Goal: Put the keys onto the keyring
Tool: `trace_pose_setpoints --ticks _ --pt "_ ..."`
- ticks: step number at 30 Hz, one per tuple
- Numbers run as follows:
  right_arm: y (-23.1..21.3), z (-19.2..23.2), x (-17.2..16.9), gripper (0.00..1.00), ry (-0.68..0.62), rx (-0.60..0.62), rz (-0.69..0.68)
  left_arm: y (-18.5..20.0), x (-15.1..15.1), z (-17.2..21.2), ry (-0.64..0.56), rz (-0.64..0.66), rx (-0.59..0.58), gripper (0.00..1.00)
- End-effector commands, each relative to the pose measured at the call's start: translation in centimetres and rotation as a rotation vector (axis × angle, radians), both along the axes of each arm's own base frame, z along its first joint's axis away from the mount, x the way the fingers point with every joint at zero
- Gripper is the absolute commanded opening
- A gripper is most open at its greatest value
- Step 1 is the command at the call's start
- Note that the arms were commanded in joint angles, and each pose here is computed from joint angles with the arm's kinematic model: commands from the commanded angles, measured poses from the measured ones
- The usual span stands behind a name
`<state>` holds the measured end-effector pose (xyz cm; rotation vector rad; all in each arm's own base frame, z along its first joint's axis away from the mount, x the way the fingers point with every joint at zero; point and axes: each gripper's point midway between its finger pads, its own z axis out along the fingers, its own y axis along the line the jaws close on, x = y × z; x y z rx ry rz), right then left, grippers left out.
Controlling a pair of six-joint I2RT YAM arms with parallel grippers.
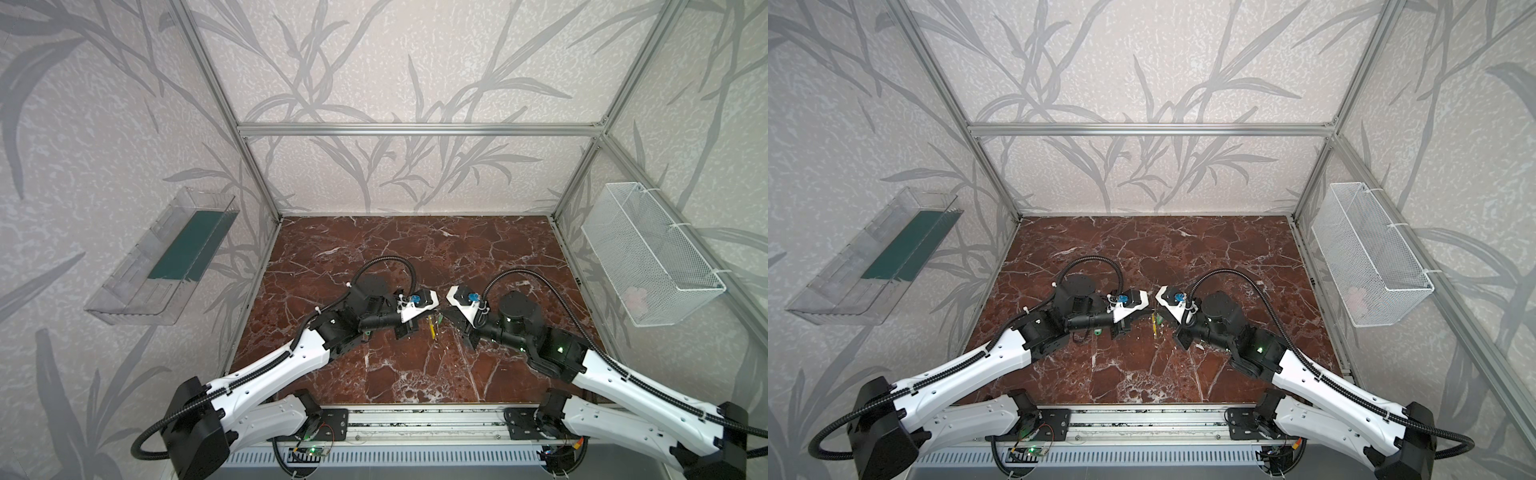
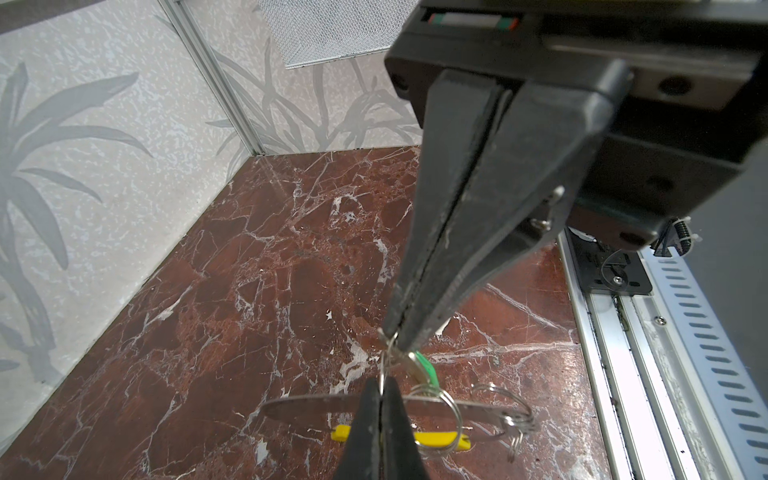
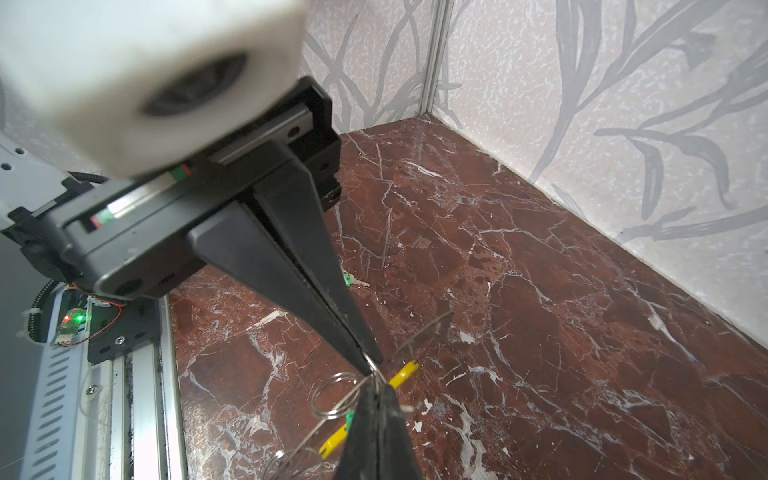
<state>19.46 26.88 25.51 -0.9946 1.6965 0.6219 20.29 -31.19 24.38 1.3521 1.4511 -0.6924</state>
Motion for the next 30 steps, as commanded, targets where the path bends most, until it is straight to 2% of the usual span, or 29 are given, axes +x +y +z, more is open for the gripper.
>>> trace_pose_setpoints --ticks 1,30 --pt "-0.7 1.0 0.6 0.0 -0.035 0.04 -0.053 -0.4 0.1 1.7 -0.046 -0.013 -0.013 0.0" --pt "-0.4 0.0 -0.2 0.0 0.039 0.054 -0.01 -0.8 1.0 2.5 -0.076 0.026 -0.025 0.0"
